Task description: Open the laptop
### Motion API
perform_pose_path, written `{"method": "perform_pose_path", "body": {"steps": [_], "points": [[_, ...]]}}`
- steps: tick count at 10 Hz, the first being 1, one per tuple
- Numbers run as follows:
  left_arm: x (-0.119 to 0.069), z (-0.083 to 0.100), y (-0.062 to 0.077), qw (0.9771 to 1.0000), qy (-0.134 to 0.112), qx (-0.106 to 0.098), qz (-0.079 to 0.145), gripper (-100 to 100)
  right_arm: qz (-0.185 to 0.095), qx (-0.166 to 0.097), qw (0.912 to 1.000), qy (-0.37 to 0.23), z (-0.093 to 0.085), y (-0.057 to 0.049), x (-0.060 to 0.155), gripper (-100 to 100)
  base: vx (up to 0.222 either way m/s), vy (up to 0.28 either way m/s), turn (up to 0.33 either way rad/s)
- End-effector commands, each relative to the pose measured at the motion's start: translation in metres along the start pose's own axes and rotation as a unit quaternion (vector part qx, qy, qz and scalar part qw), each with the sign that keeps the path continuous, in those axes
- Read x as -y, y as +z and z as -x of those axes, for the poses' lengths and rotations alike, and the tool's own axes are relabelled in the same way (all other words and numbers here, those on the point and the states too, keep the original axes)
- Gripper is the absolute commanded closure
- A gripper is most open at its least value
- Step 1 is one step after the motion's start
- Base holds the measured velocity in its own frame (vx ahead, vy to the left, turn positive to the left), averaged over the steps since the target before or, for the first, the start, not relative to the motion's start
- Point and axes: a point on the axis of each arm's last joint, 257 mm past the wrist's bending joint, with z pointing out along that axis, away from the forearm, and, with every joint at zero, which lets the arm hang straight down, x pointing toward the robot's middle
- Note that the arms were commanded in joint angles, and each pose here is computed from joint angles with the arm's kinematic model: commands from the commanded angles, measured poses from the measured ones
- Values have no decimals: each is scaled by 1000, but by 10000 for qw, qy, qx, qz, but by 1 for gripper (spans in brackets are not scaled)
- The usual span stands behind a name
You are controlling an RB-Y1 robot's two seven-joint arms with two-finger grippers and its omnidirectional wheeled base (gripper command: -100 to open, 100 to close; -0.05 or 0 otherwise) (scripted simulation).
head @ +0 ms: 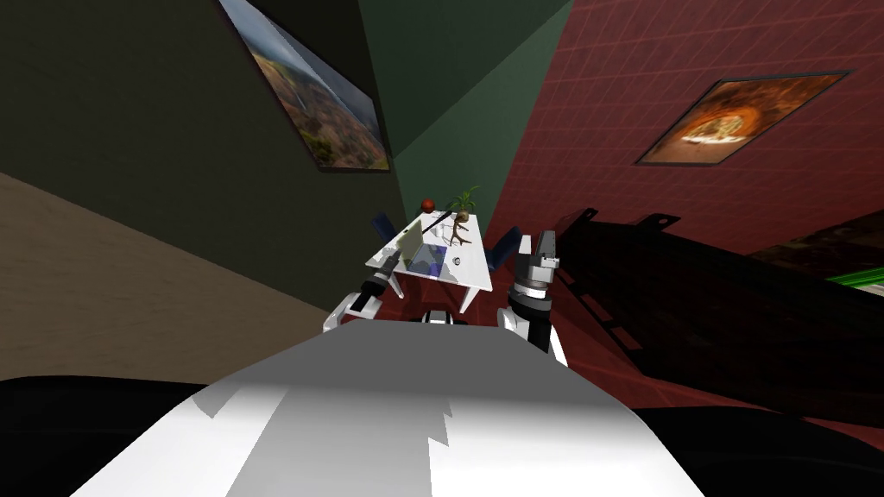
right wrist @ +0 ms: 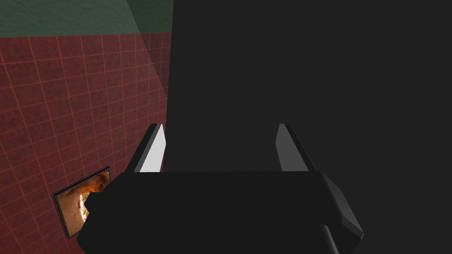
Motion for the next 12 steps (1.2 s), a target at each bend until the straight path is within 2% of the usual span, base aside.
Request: {"method": "perform_pose_path", "body": {"steps": [1,2,3,5,6,7,9,12], "points": [[-24,-10,0,9987,317,-238,305,-100,0,0,10000,0,0,0,0,0,71,8,-74],[-35,-13,0,9975,458,-332,427,-100,0,0,10000,0,0,0,0,0,65,19,-53],[-27,-12,0,9983,371,-275,347,-100,0,0,10000,0,0,0,0,0,29,11,-11],[-27,-10,0,9982,388,-274,367,-100,0,0,10000,0,0,0,0,0,71,-2,-23],[-27,-10,0,9982,388,-273,373,100,0,0,10000,0,0,0,0,0,8,0,3],[-29,-8,-2,9959,779,-297,343,100,0,0,10000,0,0,0,0,0,4,-48,19],[-31,-7,-3,9921,1168,-324,310,100,0,1,10000,1,0,0,0,0,3,-115,30],[-35,-5,-5,9836,1747,-372,257,100,0,1,10000,1,0,0,0,0,-7,-88,13]]}}
